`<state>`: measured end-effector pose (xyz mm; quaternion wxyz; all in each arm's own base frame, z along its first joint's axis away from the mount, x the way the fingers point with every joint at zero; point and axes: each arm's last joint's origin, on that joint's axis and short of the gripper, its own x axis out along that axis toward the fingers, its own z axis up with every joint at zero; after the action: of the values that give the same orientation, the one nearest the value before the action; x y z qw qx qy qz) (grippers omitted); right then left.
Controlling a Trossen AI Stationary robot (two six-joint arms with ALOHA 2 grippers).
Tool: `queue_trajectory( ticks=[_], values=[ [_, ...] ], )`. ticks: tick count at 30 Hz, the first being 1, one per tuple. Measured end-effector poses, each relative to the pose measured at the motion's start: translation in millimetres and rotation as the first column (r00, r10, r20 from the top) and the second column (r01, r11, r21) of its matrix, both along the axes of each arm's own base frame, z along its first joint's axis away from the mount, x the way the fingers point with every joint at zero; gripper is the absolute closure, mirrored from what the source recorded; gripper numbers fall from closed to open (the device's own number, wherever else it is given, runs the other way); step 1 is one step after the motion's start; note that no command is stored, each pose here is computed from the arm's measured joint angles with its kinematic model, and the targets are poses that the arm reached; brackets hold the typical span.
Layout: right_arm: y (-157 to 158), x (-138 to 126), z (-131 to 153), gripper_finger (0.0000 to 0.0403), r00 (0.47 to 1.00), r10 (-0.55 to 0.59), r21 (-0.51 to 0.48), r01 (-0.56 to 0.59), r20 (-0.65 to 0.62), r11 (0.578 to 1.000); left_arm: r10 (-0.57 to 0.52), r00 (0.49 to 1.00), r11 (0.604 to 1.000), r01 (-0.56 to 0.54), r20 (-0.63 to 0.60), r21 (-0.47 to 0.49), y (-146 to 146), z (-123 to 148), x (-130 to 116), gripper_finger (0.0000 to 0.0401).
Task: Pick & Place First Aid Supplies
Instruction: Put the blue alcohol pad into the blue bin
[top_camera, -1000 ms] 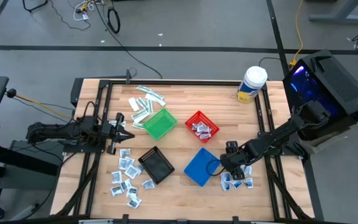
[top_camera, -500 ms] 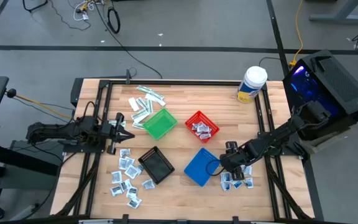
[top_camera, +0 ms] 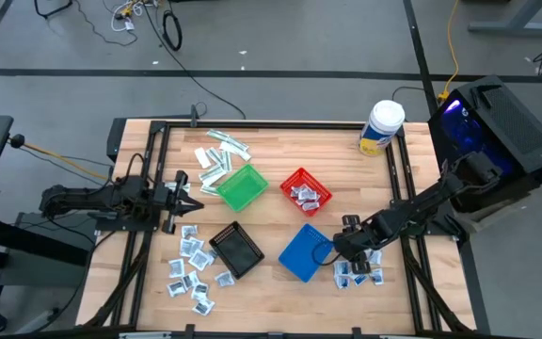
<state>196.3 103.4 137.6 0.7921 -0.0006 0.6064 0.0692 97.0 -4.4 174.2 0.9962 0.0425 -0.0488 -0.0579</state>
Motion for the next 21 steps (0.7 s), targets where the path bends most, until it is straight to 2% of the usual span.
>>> queue_trajectory(
  ticks=[9, 21],
  values=[
    [-0.9, -3.4, 9.0, 0.0216, 1.0, 0.007, 0.026, -0.007, -0.001, 1.0, 0.0, 1.0, 1.0, 0.0, 0.0, 0.0, 0.0, 0.1, 0.0, 0.0376],
    [-3.5, -5.1, 59.6, 0.0216, 0.998, 0.022, -0.005, -0.022, 0.057, 1.0, 0.0, 1.0, 1.0, 0.0, 0.0, 0.0, 0.0, 0.1, 0.0, 0.0376]
  ],
)
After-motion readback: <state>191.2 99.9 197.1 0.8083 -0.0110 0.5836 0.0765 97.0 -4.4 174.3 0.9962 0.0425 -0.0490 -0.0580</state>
